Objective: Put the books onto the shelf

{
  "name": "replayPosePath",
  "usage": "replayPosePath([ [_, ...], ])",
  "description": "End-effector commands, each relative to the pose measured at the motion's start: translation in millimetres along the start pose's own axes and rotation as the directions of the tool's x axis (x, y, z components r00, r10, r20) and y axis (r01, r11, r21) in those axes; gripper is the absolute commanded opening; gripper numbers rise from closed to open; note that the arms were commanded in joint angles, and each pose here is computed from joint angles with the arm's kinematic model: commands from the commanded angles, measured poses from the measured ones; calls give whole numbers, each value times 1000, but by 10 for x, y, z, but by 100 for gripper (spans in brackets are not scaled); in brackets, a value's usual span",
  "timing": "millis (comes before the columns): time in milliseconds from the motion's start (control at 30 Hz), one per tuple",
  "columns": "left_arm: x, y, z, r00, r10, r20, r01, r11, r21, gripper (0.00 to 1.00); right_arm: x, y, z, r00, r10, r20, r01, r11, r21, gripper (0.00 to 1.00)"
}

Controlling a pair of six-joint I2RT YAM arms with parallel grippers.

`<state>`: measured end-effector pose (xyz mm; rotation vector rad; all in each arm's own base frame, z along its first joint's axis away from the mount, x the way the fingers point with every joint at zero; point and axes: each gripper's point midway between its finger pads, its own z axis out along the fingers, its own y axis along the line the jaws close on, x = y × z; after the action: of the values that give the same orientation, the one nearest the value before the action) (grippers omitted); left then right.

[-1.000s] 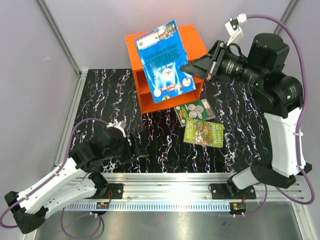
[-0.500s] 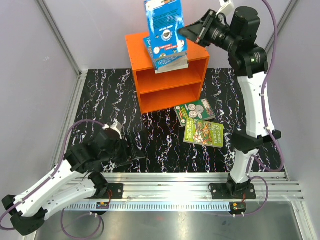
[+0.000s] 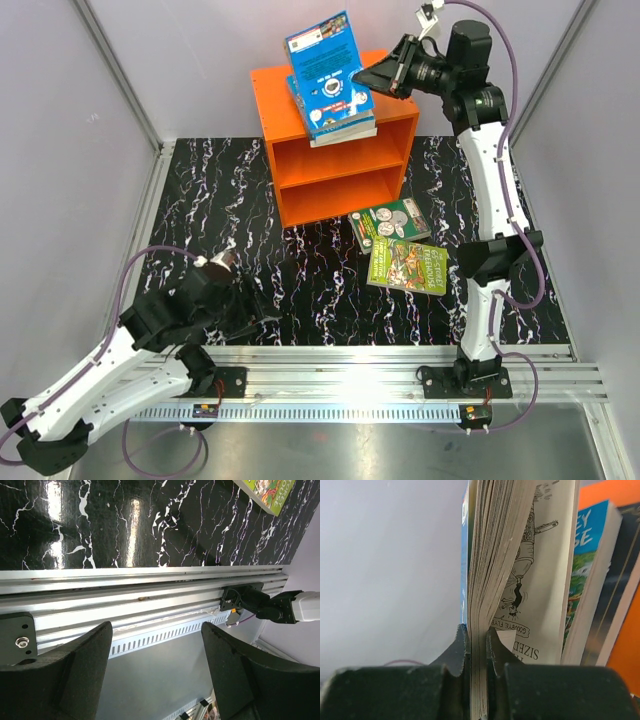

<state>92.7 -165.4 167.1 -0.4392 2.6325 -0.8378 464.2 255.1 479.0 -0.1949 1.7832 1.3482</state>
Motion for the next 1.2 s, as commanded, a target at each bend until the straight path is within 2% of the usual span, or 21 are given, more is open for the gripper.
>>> replayPosePath([
  [0,-84,-56,-29,998,-49,48,48,999,26,75,18,508,-167,992,-120,-34,112,976,-187,0],
  [400,-191,-3,-44,986,-112,120,110,994,24,75,-74,-66,-253,998,-61,-23,60,998,-35,0],
  [633,-201,53,-61,980,-144,140,141,990,31,75,-77,-154,-170,999,-24,-31,22,998,-58,2],
  [733,-205,81,-85,977,-150,149,147,989,30,75,-33,-222,-145,999,-8,-43,6,999,-48,9],
  [933,-203,133,-107,972,-171,161,168,985,33,75,-20,-328,-109,999,8,-40,-9,1000,-21,39],
  [1000,-199,148,-121,971,-177,162,174,984,34,75,-24,-361,-83,999,14,-39,-14,1000,-23,55],
  [1100,-197,157,-137,970,-179,164,176,984,38,75,-21,-397,-58,999,27,-40,-28,999,-21,69],
  [1167,-191,172,-135,970,-178,164,175,984,33,75,-18,-410,-53,999,30,-40,-31,999,-19,69],
])
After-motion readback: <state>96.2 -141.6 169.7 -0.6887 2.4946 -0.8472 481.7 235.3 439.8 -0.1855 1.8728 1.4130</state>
